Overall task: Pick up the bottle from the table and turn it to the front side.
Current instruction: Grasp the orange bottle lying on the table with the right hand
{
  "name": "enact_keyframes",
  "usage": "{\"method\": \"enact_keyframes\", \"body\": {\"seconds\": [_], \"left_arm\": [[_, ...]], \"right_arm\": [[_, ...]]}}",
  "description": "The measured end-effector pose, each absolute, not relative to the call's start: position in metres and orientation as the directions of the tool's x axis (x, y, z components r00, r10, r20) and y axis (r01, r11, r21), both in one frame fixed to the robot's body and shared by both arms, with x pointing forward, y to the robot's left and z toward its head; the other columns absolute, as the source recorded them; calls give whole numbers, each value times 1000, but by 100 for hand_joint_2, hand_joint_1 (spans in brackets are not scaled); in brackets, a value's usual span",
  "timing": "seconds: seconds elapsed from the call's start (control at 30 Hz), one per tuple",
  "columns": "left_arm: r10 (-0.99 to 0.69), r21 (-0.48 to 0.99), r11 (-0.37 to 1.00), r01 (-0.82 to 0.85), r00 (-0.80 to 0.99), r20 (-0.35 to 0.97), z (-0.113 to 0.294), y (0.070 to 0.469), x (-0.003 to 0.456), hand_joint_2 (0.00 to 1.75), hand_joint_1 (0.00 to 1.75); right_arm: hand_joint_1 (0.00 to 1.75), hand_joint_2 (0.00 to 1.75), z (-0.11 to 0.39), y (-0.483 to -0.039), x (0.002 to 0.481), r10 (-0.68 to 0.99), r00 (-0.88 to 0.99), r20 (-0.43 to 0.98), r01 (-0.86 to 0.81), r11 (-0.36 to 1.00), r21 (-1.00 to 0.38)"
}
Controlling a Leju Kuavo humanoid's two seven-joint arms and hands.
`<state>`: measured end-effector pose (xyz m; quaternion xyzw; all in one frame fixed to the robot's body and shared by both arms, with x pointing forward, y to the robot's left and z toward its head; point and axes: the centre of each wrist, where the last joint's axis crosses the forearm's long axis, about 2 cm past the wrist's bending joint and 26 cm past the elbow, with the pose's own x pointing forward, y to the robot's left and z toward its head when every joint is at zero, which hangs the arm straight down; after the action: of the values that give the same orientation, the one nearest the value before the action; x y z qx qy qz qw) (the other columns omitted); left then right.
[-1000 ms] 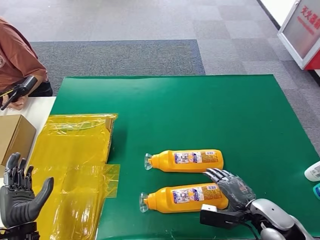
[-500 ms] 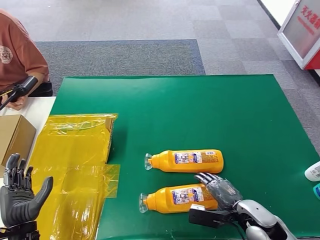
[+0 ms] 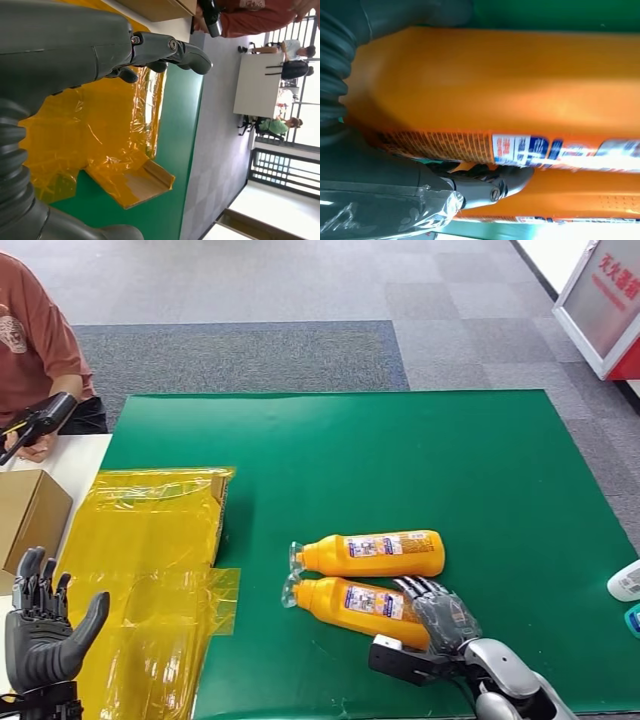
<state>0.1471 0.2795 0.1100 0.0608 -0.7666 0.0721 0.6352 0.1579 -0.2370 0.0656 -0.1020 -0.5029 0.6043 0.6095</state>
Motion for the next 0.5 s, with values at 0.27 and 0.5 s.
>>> {"method": "enact_keyframes", "body": {"seconds": [0.27, 0.5], "left_arm": [[-2, -32, 982, -184, -183, 983, 110, 280, 147, 175, 0], [-1, -32, 984, -177, -183, 983, 110, 280, 147, 175, 0]], "right_arm": [[175, 175, 65, -234, 161, 839, -231, 493, -625, 261, -736], [175, 175, 66, -234, 163, 830, -232, 507, -619, 276, -736]]}}
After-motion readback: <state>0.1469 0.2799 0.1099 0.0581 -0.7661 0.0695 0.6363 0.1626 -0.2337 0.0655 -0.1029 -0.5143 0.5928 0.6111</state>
